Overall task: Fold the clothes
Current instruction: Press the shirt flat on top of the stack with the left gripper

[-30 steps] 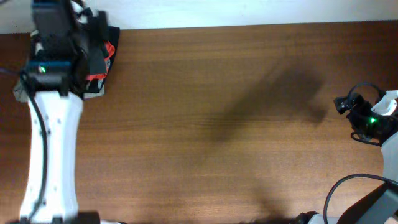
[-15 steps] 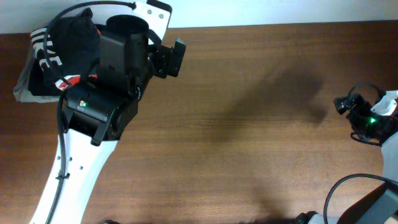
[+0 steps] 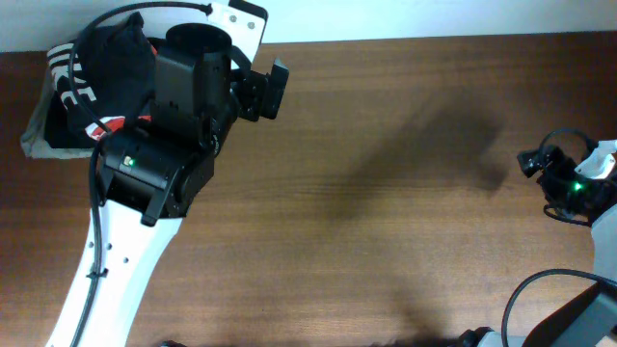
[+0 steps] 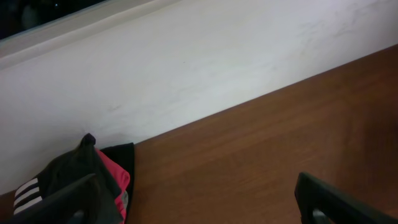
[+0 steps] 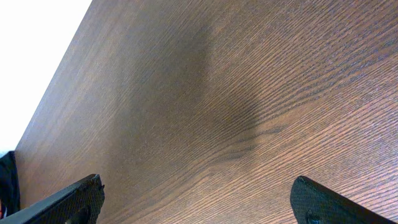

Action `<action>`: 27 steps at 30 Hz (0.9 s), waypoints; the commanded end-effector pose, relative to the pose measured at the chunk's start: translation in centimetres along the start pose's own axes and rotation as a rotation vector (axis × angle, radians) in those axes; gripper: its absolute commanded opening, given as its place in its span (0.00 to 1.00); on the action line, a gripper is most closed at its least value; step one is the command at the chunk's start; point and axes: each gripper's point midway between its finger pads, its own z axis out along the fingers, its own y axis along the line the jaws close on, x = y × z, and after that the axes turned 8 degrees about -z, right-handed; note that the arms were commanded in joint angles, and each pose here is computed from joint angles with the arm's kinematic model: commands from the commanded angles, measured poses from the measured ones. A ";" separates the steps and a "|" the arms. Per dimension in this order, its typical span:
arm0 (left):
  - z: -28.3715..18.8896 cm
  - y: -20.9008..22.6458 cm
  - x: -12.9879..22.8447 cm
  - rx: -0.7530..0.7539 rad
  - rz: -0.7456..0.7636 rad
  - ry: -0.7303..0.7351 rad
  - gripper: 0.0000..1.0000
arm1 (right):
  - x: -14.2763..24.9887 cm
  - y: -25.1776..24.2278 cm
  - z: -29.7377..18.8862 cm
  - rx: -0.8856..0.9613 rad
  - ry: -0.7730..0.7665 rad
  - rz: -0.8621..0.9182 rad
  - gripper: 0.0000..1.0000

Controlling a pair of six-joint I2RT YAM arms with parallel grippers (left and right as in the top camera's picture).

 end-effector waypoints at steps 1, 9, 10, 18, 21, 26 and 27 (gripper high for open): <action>-0.2 0.0 -0.2 -0.003 -0.006 -0.006 0.99 | -0.4 0.0 -0.2 0.003 -0.012 -0.013 0.99; -0.2 0.0 -0.2 -0.003 -0.006 -0.005 0.99 | -0.4 0.0 -0.2 0.003 -0.012 -0.013 0.99; -0.2 0.0 -0.2 -0.003 -0.006 -0.005 0.99 | -0.4 0.0 -0.2 0.003 -0.012 -0.013 0.99; 0.3 -0.1 0.1 -0.004 -0.003 0.006 0.99 | -0.4 0.0 -0.2 0.003 -0.012 -0.013 0.99; -0.6 0.1 0.5 -0.004 0.000 0.018 0.99 | -0.4 0.0 -0.2 0.003 -0.012 -0.013 0.99; -5.4 1.5 1.4 -0.007 -0.004 0.006 0.99 | -0.4 0.0 -0.2 0.003 -0.012 -0.013 0.99; -5.6 1.8 1.8 -0.012 -0.006 0.010 0.99 | -0.4 0.0 -0.2 0.003 -0.012 -0.013 0.99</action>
